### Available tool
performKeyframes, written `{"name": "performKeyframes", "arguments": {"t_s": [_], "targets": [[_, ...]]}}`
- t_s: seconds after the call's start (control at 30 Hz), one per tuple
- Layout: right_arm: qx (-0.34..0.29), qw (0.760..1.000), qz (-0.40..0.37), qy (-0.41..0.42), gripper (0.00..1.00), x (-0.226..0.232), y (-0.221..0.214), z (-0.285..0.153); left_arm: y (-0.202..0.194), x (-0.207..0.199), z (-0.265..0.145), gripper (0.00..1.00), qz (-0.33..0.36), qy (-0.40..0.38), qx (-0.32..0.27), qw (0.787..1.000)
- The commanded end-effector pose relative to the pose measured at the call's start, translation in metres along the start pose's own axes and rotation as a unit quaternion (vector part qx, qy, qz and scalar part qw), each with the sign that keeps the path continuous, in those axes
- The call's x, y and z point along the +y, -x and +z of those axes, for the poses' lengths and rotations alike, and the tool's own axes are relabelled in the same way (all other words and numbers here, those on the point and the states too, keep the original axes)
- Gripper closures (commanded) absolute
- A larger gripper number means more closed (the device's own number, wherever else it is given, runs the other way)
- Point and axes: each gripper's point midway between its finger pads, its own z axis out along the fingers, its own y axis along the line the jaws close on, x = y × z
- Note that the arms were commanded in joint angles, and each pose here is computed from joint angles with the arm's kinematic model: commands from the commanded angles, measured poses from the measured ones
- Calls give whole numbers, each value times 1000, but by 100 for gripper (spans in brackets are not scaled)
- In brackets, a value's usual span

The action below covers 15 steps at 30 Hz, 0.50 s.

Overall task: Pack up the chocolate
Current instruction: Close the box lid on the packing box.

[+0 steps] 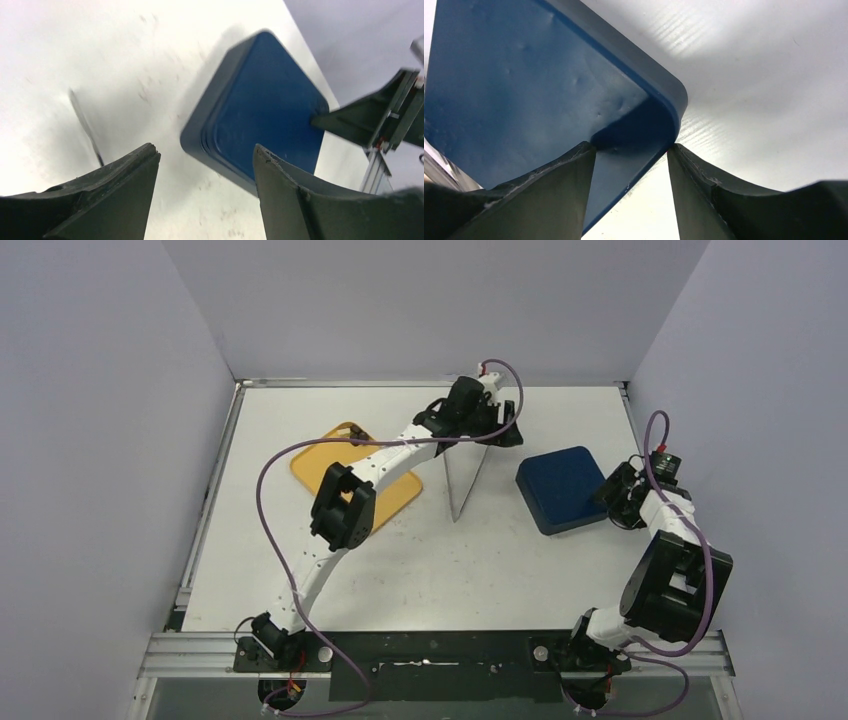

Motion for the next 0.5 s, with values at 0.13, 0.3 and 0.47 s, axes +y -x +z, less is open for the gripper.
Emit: {"name": "performKeyframes", "arguments": {"t_s": [0.13,0.3,0.47], "targets": [[-42,995,-61,70,41,28,29,-7,20,-11,38,34,-8,-82,-57,995],[-35,991,-86,98,41,42,33,-4,3,-29,52,34,5,-129,-55,990],[-46,988,-78,124,47,61,35,-13,-29,-32,65,38,8,-121,-24,992]]}}
